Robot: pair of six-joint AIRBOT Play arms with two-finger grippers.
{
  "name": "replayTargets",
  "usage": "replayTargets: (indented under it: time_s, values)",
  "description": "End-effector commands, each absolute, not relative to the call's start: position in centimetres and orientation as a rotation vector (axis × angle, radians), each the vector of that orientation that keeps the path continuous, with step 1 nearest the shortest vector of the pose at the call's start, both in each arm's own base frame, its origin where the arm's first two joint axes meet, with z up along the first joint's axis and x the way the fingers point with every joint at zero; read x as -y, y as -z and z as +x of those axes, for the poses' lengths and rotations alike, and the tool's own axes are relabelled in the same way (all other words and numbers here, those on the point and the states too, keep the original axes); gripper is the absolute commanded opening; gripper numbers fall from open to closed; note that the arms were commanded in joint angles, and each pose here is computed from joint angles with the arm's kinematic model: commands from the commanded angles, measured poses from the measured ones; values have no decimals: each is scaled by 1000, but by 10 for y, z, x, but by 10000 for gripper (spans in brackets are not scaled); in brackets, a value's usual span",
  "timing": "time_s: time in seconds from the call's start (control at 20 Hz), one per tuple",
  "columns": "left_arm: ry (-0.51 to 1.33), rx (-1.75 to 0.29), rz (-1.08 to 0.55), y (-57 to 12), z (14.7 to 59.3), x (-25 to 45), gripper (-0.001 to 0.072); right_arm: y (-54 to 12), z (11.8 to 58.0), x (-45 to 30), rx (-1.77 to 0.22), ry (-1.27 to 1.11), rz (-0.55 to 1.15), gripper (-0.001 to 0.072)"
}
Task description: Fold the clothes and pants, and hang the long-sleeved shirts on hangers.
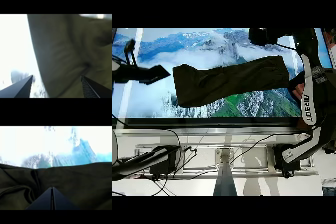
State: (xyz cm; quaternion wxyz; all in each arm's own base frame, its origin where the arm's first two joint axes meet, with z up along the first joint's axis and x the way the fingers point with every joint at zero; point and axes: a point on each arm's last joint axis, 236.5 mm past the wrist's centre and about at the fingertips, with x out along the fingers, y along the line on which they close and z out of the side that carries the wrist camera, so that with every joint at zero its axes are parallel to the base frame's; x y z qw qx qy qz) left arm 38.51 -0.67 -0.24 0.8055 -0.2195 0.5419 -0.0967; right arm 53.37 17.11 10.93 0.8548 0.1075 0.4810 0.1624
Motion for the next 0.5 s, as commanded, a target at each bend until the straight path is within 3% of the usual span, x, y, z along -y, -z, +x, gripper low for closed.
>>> replayTargets:
  time_s: [0.0,0.2,0.3,0.35,0.45]
  values:
    - [166,-1191,-652,62,370,14,693,-115,542,-171,-969,-341,231,36]
    - [279,-1198,-792,99,387,66,668,-117,545,-171,-955,-339,233,36]
    - [300,-1191,-823,111,393,78,538,-115,545,-171,-959,-339,233,36]
    - [298,-1187,-827,113,395,78,420,-113,544,-171,-964,-339,233,36]
    - [298,-1159,-821,103,401,70,42,-112,542,-171,-977,-340,230,36]
